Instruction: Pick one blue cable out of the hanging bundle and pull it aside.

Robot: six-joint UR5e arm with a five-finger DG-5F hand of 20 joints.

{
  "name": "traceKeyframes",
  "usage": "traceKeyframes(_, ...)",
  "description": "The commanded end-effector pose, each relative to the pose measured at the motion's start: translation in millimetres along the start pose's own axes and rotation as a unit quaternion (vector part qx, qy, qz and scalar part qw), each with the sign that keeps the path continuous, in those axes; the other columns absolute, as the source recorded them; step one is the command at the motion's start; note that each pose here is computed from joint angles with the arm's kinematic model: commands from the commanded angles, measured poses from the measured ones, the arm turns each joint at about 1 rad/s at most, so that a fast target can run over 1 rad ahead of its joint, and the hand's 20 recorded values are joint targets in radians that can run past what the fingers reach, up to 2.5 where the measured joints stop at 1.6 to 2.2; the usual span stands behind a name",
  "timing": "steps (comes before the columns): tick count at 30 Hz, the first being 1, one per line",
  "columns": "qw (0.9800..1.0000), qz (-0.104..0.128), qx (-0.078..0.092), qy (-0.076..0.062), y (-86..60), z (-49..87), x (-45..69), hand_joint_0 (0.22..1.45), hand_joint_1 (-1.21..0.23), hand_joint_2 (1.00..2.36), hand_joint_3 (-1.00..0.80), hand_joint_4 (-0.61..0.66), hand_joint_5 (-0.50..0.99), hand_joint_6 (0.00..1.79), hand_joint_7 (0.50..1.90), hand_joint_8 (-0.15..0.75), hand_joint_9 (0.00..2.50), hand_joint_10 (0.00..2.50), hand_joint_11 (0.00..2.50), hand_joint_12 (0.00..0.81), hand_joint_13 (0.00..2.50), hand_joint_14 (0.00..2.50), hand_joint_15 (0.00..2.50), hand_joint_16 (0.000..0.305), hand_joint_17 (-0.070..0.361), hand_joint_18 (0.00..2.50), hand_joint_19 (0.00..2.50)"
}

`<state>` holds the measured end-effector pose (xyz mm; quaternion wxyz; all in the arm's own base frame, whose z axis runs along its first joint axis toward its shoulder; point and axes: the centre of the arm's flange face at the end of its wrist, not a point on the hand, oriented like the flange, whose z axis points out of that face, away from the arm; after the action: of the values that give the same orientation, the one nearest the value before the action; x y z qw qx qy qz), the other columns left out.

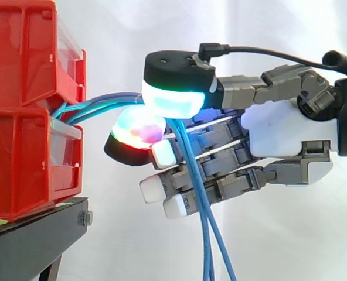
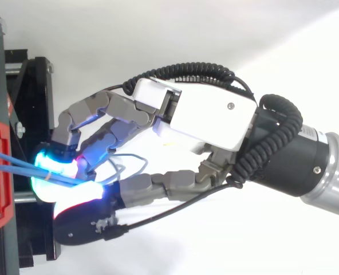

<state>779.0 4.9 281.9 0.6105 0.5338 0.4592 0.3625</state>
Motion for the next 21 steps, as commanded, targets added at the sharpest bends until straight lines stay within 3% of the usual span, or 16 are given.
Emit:
traceKeyframes(1,1.0,0.0,0.0,0.0,-0.3,0.0,-0.6,0.64,-0.82,1.0,-0.47,0.07,-0.15,0.97,0.73,0.275,1.06,0.02,0.69,0.312,0.87,0.02,0.52,0.048,0.109,0.65,0.47)
traceKeyframes(5,1.0,0.0,0.001,0.0,-0.4,-0.2,-0.7,0.56,-0.7,1.0,-0.5,0.09,-0.15,0.96,0.73,0.291,1.1,0.02,0.69,0.32,0.88,0.02,0.52,0.05,0.113,0.67,0.48)
traceKeyframes(9,1.0,0.0,0.0,0.0,0.3,0.1,-0.6,0.57,-0.5,1.0,-0.45,0.08,-0.13,0.94,0.86,0.294,1.18,0.02,0.67,0.327,0.91,0.02,0.51,0.05,0.113,0.69,0.49)
traceKeyframes(17,1.0,-0.001,0.002,0.001,-1.3,-0.4,0.8,0.61,-0.72,1.02,-0.11,0.05,-0.1,0.94,0.93,0.33,1.25,0.02,0.71,0.346,0.98,0.02,0.53,0.054,0.121,0.78,0.47)
traceKeyframes(21,1.0,0.0,0.0,0.0,0.3,0.1,-0.6,0.69,-0.84,1.02,-0.02,-0.12,-0.12,0.96,1.05,0.307,1.17,0.02,0.73,0.325,0.96,0.02,0.54,0.05,0.112,0.75,0.48)
